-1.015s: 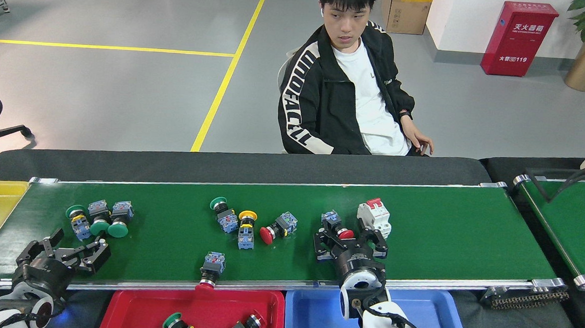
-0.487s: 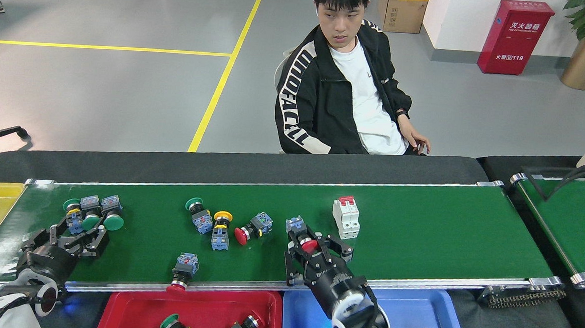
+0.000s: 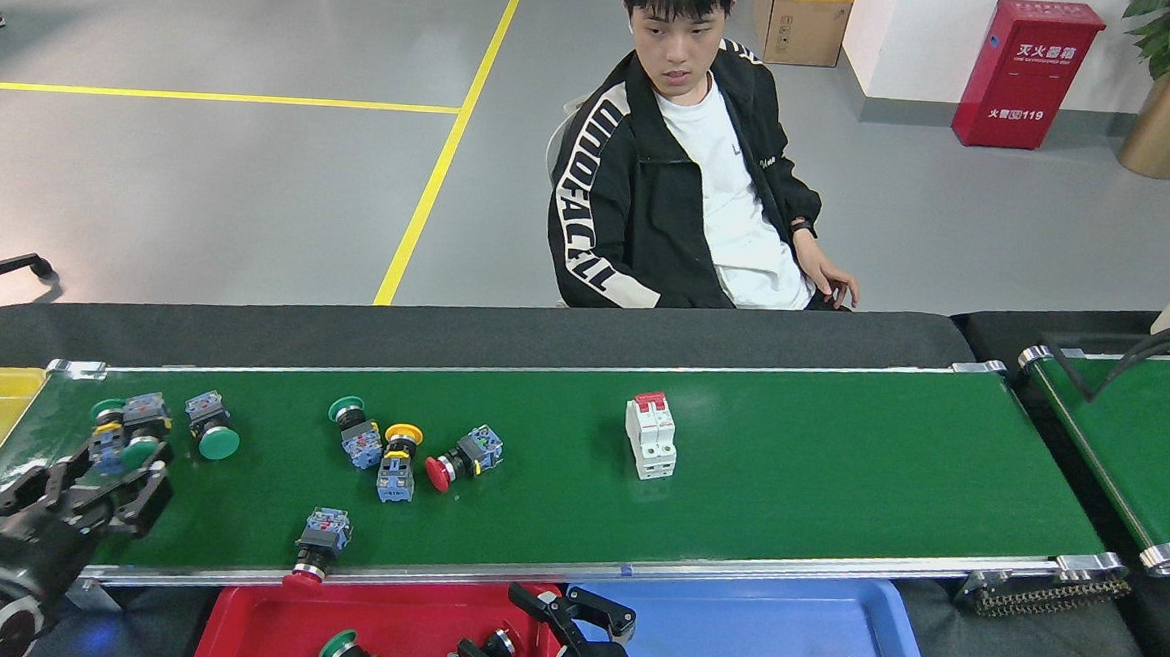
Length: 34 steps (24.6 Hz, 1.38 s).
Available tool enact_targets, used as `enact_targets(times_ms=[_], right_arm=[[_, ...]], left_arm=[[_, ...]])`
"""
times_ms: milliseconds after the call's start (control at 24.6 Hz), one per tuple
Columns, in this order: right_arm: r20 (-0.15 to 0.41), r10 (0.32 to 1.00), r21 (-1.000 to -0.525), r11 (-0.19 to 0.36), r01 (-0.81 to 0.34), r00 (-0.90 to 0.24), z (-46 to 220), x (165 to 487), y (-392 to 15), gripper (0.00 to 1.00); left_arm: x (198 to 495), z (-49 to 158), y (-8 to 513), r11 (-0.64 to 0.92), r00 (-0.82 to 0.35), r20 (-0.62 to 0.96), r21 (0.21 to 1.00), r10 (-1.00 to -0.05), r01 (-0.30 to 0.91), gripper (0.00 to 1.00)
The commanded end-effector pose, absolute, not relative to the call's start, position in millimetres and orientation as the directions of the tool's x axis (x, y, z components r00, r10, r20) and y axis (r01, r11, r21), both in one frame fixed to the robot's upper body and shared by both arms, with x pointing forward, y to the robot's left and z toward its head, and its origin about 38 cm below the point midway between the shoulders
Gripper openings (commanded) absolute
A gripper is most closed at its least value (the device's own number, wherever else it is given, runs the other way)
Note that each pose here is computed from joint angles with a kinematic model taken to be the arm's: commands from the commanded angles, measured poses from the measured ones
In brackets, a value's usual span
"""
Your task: Pick switch part from conveyor to tray
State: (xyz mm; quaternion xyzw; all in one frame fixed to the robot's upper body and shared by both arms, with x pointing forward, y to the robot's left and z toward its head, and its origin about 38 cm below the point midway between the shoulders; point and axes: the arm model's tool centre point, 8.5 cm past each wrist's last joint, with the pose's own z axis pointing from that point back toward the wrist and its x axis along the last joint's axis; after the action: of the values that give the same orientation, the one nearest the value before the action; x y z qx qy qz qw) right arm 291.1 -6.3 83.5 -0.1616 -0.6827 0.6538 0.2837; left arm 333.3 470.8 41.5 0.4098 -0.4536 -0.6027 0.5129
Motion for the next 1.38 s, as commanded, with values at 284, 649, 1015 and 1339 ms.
enact_targets(times_ms=[284, 649, 1015, 1339], right_arm=[[0.238, 0.952, -0.971, 0.236, -0.036, -0.194, 114, 391, -147, 0.99], [0.156, 0.987, -0.987, 0.157, -0.020, 0.026, 73, 342, -260, 0.99], [0.200, 0.980, -0.980, 0.200, -0.008, -0.020, 73, 322, -279, 0.99], [0.202, 0.979, -0.979, 0.202, -0.007, -0.022, 73, 323, -279, 0.99]], left_arm=[[264, 88, 409, -0.145, -0.412, -0.097, 0.985, -0.906, 0.088, 0.06], [243, 57, 333, -0.275, -0.587, -0.145, 0.951, -0.796, 0.139, 0.07], [238, 42, 293, -0.289, -0.631, -0.138, 0.947, -0.764, 0.143, 1.00], [227, 55, 380, -0.161, -0.318, -0.104, 0.974, -0.942, 0.159, 1.00]])
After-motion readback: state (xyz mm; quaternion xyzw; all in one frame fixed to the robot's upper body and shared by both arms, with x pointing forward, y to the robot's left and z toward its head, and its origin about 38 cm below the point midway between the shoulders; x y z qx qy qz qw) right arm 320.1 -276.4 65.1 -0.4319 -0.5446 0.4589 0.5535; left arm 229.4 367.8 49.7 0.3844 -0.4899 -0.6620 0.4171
